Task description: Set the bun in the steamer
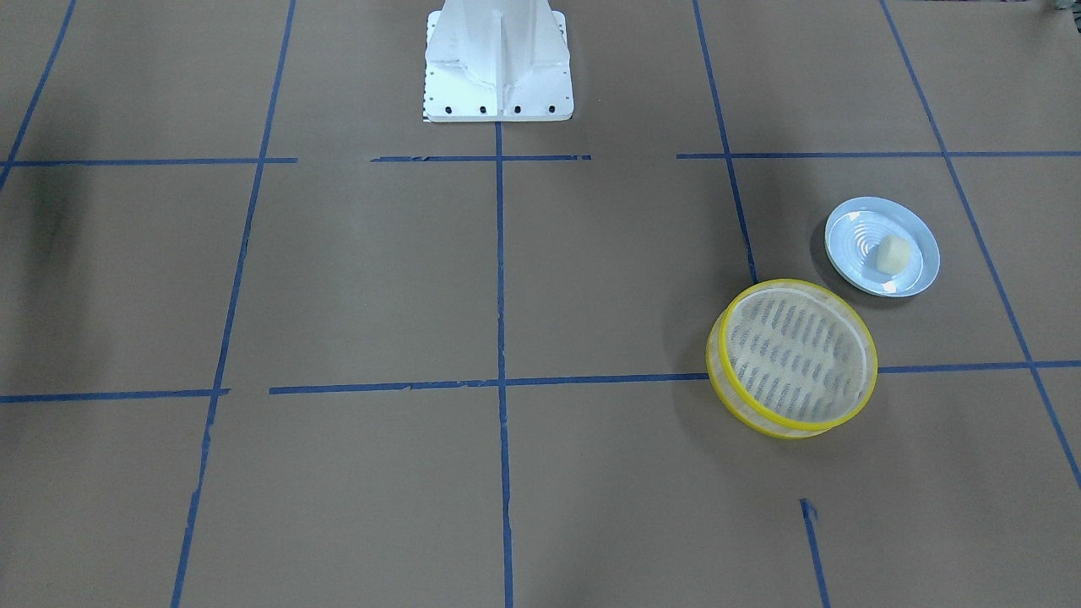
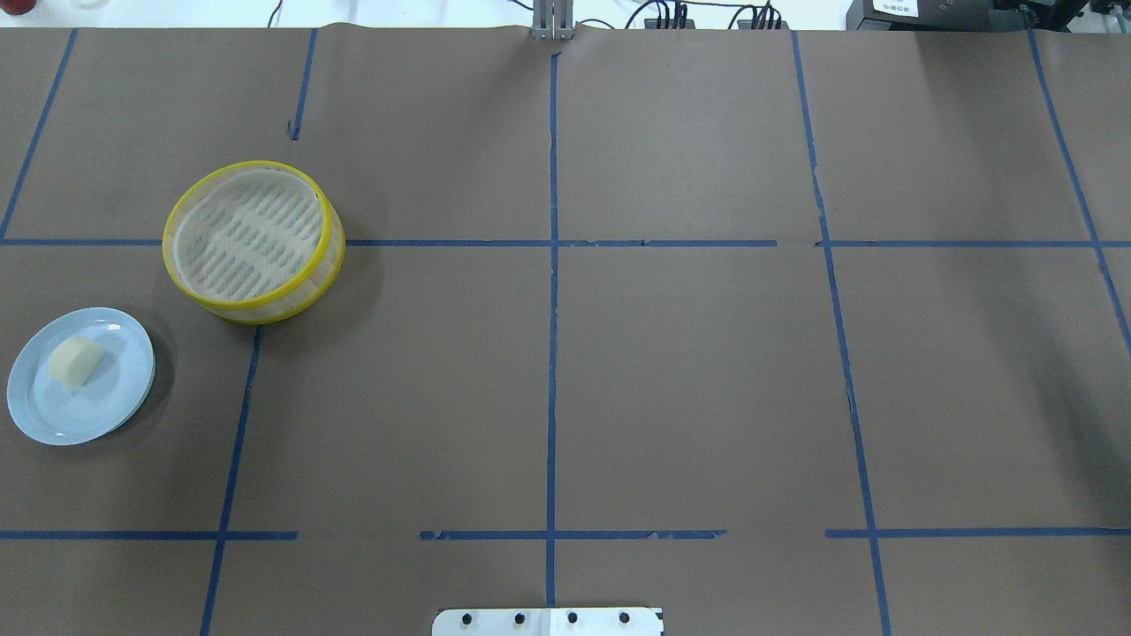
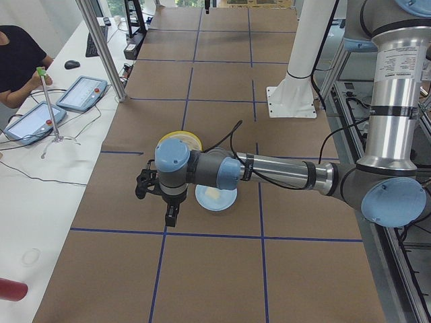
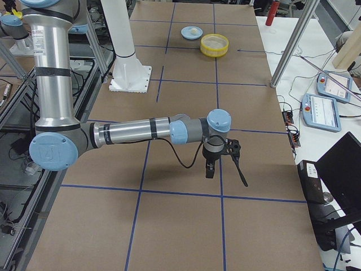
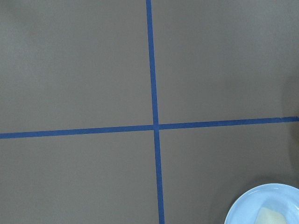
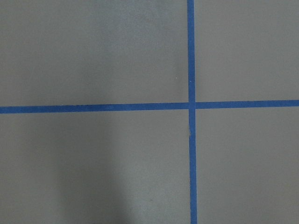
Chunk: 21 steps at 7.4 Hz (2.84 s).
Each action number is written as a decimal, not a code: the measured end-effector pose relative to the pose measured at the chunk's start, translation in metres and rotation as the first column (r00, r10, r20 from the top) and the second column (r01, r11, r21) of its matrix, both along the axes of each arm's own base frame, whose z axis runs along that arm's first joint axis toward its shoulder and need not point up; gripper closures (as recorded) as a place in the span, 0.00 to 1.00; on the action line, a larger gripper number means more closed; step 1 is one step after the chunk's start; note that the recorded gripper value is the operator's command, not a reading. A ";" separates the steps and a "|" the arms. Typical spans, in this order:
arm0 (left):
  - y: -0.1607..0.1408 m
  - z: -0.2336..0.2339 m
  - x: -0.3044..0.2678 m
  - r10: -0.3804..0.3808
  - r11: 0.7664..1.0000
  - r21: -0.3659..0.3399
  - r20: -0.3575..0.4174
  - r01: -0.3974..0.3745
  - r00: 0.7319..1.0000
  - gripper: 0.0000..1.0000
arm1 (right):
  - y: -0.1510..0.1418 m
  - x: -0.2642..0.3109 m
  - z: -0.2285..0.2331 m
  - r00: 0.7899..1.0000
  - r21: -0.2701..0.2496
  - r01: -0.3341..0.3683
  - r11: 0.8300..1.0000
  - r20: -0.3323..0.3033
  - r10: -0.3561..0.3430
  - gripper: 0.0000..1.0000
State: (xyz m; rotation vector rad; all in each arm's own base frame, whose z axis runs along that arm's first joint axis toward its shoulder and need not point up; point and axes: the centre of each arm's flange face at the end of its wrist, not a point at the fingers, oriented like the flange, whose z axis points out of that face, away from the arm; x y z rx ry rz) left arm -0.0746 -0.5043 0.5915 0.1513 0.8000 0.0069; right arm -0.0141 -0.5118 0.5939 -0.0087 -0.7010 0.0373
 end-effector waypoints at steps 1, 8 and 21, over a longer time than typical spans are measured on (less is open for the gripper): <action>0.000 -0.002 0.000 0.000 1.000 0.003 -0.002 0.000 1.000 0.00 | 0.000 0.000 0.000 1.000 0.000 0.000 1.000 0.000 0.000 0.00; -0.005 -0.024 0.007 -0.007 1.000 0.030 0.006 0.007 1.000 0.00 | 0.000 0.000 0.000 1.000 0.000 0.000 1.000 0.000 0.000 0.00; 0.080 0.005 0.267 -0.104 0.991 -0.092 -0.018 0.102 0.994 0.00 | 0.000 0.000 0.000 1.000 0.000 0.000 1.000 0.000 0.000 0.00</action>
